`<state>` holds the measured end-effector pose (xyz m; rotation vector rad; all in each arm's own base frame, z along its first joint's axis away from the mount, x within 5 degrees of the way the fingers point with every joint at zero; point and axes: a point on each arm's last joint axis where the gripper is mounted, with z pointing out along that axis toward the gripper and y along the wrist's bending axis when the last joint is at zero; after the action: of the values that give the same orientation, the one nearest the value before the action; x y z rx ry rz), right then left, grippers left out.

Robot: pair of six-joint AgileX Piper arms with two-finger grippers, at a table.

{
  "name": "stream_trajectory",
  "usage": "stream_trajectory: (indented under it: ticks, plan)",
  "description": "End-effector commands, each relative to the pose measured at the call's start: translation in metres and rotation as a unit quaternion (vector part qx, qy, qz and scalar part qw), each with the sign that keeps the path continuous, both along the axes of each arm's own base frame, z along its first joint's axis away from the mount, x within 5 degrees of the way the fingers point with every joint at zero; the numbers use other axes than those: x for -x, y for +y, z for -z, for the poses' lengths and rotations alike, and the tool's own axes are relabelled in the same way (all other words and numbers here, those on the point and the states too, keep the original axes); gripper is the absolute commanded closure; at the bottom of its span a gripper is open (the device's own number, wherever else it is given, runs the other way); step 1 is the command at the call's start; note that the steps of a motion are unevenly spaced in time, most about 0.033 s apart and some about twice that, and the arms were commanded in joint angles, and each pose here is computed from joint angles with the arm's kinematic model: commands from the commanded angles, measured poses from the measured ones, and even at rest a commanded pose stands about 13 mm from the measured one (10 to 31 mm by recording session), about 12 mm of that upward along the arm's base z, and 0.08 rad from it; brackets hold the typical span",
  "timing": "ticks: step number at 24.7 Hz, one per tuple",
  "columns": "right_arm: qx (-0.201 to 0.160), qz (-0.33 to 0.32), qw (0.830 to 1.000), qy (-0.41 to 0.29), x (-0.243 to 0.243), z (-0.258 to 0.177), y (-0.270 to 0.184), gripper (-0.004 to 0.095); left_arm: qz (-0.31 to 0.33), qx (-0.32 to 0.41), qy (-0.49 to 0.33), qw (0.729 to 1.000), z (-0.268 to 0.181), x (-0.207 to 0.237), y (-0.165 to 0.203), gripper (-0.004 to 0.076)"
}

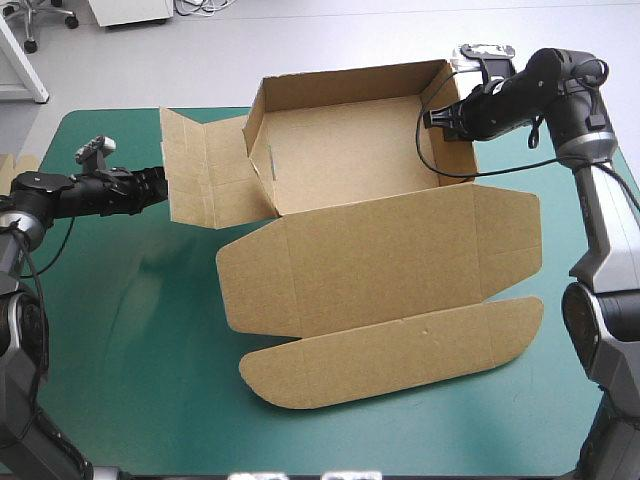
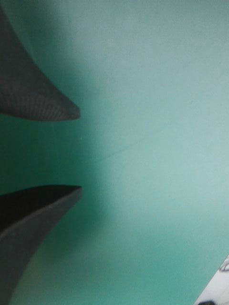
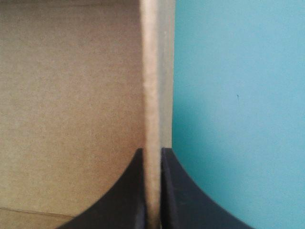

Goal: Fold the box

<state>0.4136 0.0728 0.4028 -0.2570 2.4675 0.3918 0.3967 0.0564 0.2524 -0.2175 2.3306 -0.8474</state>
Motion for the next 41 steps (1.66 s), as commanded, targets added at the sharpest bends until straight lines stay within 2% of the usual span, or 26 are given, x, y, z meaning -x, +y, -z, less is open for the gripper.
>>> stream_trajectory:
  ticks: [1,4,7,8,16,21,26,35,38,41]
  plan:
    - [-0.031,0.004,0.998,-0.062,0.016,-0.036,0.0,0.0925,0.04,0.06,-0.044,0.996,-0.021,-0.002,-0.017,0.0433]
    - [-0.031,0.004,0.998,-0.062,0.016,-0.036,0.0,0.0925,0.068,0.098,-0.044,0.992,-0.013,-0.006,-0.026,0.0451]
    - [-0.029,0.006,0.997,-0.065,0.015,-0.036,-0.001,0.0925,0.151,0.212,-0.097,0.961,-0.029,-0.002,-0.048,0.0452]
    - [-0.03,0.008,0.997,-0.065,0.015,-0.036,-0.001,0.0925,0.165,0.226,-0.106,0.954,-0.032,0.0,-0.051,0.0452]
    - [-0.017,0.02,0.997,-0.07,0.014,-0.036,-0.004,0.0925,0.209,0.273,-0.124,0.931,-0.054,0.004,-0.099,0.0452]
    - [0.0,0.029,0.997,-0.066,0.014,-0.034,-0.007,0.0925,0.223,0.267,-0.174,0.921,-0.099,0.012,-0.102,0.0452]
    - [0.003,0.032,0.997,-0.066,0.013,-0.034,-0.008,0.0925,0.237,0.262,-0.193,0.915,-0.123,0.015,-0.108,0.0452]
    - [-0.001,0.03,0.997,-0.066,0.013,-0.034,-0.007,0.0925,0.284,0.253,-0.184,0.906,-0.134,0.021,-0.141,0.0451]
    - [-0.003,0.029,0.997,-0.065,0.014,-0.034,-0.007,0.0925,0.288,0.237,-0.172,0.912,-0.137,0.021,-0.141,0.0451]
    - [-0.006,0.031,0.997,-0.064,0.014,-0.035,-0.006,0.0925,0.297,0.188,-0.146,0.925,-0.136,0.023,-0.14,0.045]
